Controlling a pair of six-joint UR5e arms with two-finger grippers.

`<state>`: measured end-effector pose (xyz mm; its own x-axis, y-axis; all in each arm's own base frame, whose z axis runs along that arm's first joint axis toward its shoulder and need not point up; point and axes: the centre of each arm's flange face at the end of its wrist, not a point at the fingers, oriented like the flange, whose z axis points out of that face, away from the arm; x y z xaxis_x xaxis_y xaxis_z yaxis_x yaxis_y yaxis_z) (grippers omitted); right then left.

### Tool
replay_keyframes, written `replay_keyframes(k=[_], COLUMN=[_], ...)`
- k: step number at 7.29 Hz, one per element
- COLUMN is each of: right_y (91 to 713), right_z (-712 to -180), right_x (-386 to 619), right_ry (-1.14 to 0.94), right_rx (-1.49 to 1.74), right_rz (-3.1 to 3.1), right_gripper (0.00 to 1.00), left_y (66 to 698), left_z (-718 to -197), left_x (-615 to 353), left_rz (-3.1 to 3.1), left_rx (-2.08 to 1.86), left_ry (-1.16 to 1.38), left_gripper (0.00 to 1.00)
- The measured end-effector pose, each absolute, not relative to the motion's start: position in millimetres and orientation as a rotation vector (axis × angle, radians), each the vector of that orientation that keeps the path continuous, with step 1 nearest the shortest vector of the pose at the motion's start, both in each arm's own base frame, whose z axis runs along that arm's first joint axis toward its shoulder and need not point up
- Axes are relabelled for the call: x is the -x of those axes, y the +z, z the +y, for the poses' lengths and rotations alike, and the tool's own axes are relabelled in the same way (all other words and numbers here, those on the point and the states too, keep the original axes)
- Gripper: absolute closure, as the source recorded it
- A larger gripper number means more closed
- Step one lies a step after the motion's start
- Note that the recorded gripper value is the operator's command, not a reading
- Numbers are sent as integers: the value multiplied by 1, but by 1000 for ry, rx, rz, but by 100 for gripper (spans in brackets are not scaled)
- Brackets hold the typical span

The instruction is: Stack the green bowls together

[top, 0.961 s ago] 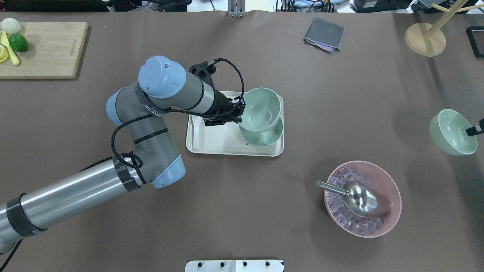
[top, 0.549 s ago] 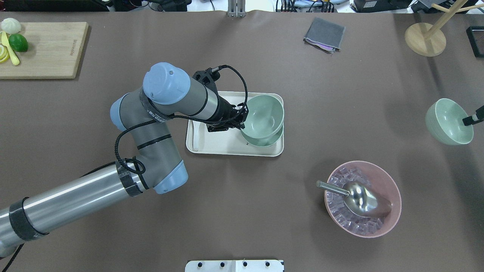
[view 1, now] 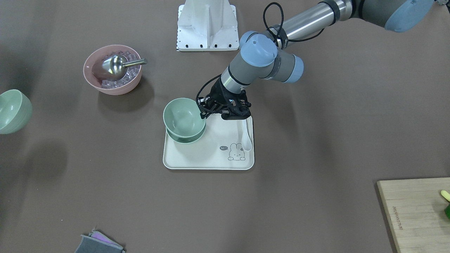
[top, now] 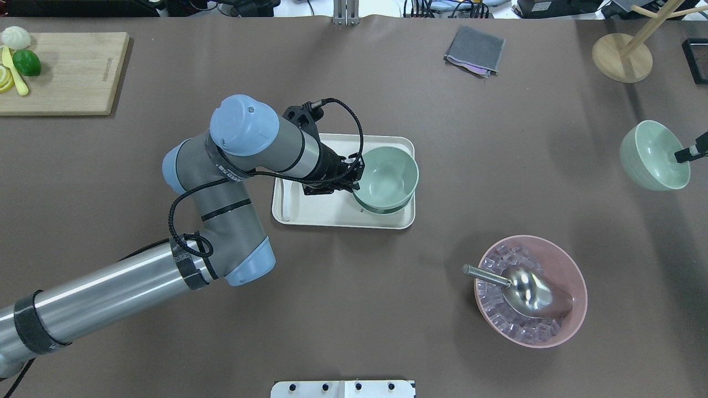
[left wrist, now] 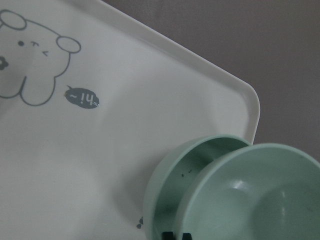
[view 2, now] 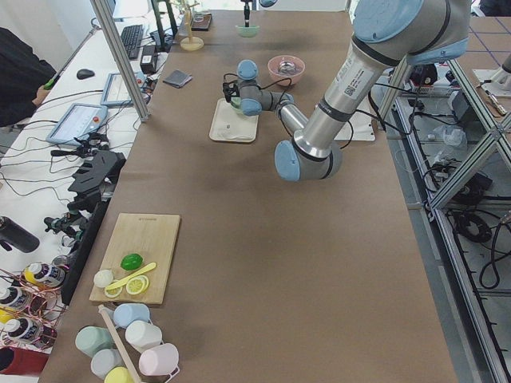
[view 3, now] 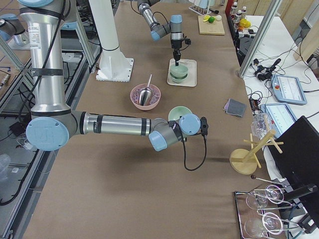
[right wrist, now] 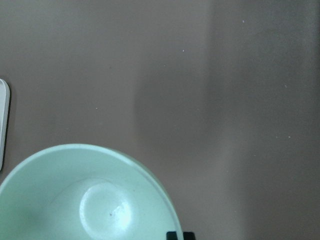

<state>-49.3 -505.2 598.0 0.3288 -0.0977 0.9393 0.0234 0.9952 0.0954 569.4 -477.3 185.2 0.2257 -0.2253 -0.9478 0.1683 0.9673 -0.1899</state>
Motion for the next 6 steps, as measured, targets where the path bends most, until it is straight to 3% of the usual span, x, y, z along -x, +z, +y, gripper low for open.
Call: replay_keyframes(k=[3,6], right_y=[584,510], right_z=[-513,-555], right_x=[50,62], right_ry=[-86,-82], right_rx=[-82,-80], right_rz=[-1246,-1320], right_gripper=[100,100], left_y=[187,190], left_z=[-489,-526], left_x=[-558,-512], left_rz=[1364,1376], left_rx=[3,-33], left_ry=[-292,-328], left_gripper=[2,2])
